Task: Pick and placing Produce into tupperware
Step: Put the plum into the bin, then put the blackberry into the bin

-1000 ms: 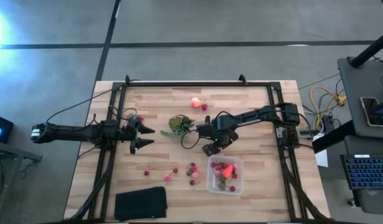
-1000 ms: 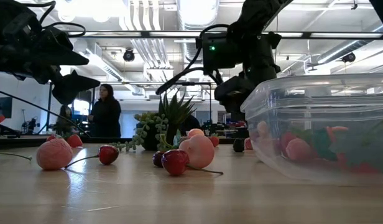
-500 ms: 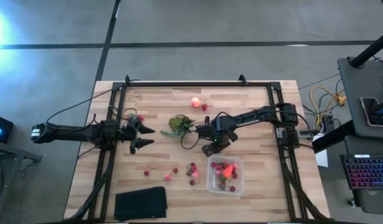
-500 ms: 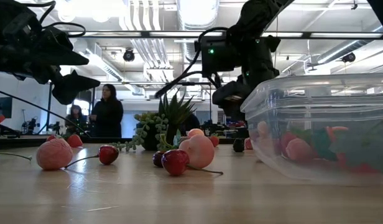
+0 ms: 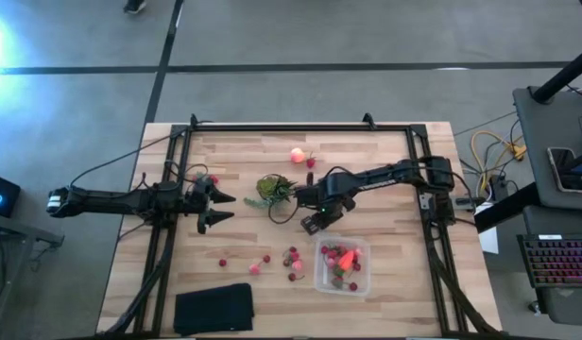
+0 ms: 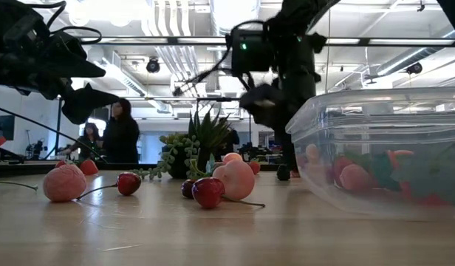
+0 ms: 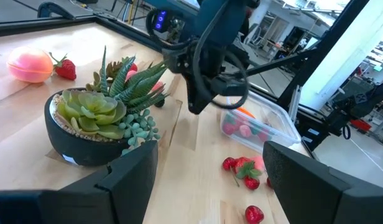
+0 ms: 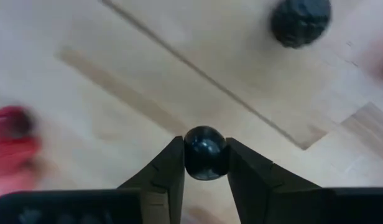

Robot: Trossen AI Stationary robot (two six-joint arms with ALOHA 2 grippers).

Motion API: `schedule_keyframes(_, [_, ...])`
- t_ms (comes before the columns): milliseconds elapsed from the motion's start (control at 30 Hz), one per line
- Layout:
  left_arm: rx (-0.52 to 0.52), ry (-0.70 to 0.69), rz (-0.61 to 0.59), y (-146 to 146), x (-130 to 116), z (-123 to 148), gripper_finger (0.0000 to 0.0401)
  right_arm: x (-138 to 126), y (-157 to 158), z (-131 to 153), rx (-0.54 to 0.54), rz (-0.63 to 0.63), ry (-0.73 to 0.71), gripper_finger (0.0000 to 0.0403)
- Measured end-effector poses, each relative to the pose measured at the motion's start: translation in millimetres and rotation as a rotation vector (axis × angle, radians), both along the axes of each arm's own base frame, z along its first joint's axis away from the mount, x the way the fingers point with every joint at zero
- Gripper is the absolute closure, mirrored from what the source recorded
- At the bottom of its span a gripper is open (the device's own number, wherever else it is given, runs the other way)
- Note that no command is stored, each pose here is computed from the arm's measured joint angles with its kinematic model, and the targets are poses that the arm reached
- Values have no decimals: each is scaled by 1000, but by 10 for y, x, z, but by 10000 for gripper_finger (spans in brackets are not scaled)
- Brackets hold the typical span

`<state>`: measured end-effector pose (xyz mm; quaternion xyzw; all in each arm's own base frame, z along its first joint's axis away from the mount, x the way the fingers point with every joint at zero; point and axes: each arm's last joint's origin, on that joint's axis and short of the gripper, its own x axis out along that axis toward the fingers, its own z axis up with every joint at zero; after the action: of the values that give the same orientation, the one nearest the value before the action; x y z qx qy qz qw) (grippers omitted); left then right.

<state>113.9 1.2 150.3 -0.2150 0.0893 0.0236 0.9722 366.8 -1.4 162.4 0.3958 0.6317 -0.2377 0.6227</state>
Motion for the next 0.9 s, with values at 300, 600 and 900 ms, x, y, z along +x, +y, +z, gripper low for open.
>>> schedule_keyframes(300, [0,0,0,0,0,0,125,-32,60,895,2,64,-195,294])
schedule_keyframes(600, [0,-1,1,0,0,1,125,-278,652,1219,147,194,-203,284])
schedule_keyframes(900, [0,1,0,0,1,-1,125,-227,893,1000,148,225,-136,241])
